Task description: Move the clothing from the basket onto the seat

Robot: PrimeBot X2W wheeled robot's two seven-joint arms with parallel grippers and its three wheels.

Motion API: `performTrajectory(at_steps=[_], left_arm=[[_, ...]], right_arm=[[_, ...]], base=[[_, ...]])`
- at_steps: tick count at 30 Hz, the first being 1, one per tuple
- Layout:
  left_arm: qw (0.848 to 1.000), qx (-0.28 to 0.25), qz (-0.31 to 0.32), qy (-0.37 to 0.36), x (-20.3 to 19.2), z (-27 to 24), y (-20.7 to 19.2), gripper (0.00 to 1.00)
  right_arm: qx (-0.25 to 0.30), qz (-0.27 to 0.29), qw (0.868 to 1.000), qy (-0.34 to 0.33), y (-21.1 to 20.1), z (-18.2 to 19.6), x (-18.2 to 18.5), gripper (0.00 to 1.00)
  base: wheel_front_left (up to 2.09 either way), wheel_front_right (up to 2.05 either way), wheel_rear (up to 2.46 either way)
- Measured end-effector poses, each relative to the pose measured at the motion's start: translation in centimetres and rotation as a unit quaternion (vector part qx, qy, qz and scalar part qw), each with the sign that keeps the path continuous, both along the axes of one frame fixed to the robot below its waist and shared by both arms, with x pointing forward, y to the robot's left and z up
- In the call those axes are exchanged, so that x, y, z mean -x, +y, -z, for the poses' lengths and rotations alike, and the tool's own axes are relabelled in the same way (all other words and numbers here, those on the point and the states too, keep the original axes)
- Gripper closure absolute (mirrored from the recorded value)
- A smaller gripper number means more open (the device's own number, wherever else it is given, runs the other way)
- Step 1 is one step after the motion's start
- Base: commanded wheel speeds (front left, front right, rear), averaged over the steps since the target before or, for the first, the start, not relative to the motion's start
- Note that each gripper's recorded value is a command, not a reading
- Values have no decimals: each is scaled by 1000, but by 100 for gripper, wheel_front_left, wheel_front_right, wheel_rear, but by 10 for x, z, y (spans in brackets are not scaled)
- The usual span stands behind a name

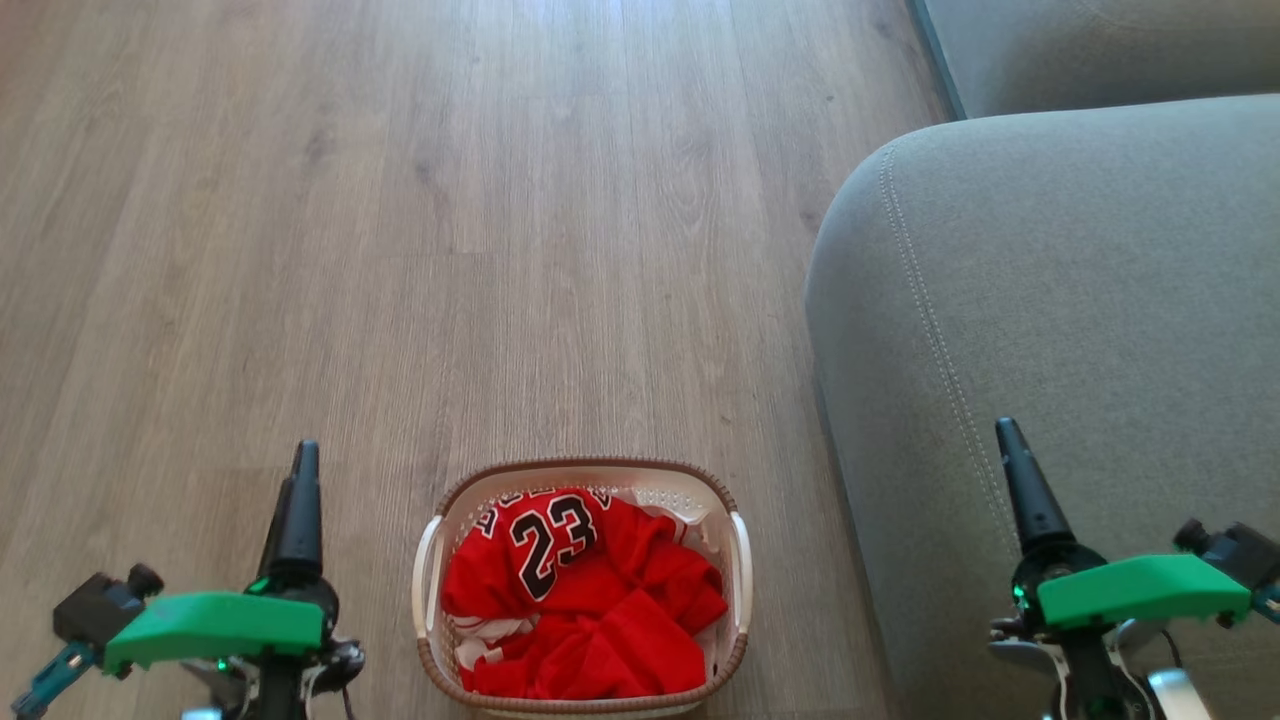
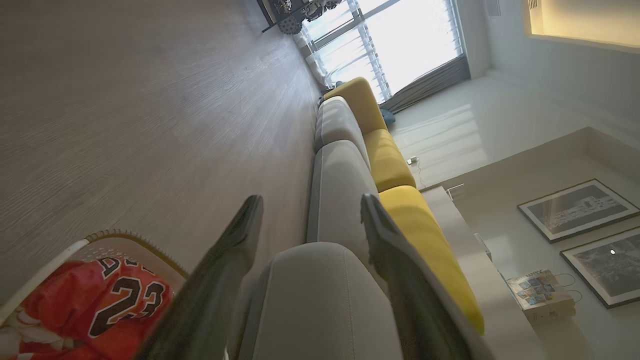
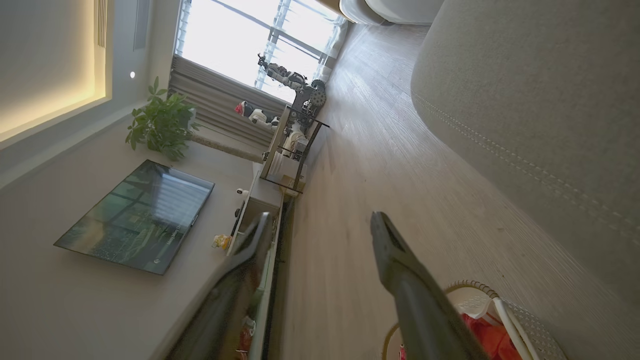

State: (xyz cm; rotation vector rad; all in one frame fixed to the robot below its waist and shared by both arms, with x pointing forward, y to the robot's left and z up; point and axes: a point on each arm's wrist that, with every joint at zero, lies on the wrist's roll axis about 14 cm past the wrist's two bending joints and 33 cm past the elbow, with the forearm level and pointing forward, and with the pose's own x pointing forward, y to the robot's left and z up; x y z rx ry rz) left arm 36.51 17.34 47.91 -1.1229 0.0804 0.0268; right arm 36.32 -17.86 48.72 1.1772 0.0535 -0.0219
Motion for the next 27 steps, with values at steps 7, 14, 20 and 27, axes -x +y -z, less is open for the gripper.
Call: performTrajectory(at_steps=[7,14,20,27], left_arm=[[998,-62,9,-9,-1,-3,-3,0],[991,-132,15,-25,-2,-10,-3,0],[982,-183,23,-37,-3,-15,-7,0],[970,-234,35,-49,-2,-17,-13,0]], right_arm=[[51,-7,999,-8,3,-3,0,0],[127,-12,992,-17,0,-6,0,0],[174,-22,984,-28,6,-10,-1,0],[222,-27,974,-43,9,-16,-1,0]], base=[[0,0,0],[0,0,0],[0,0,0],[0,0,0]])
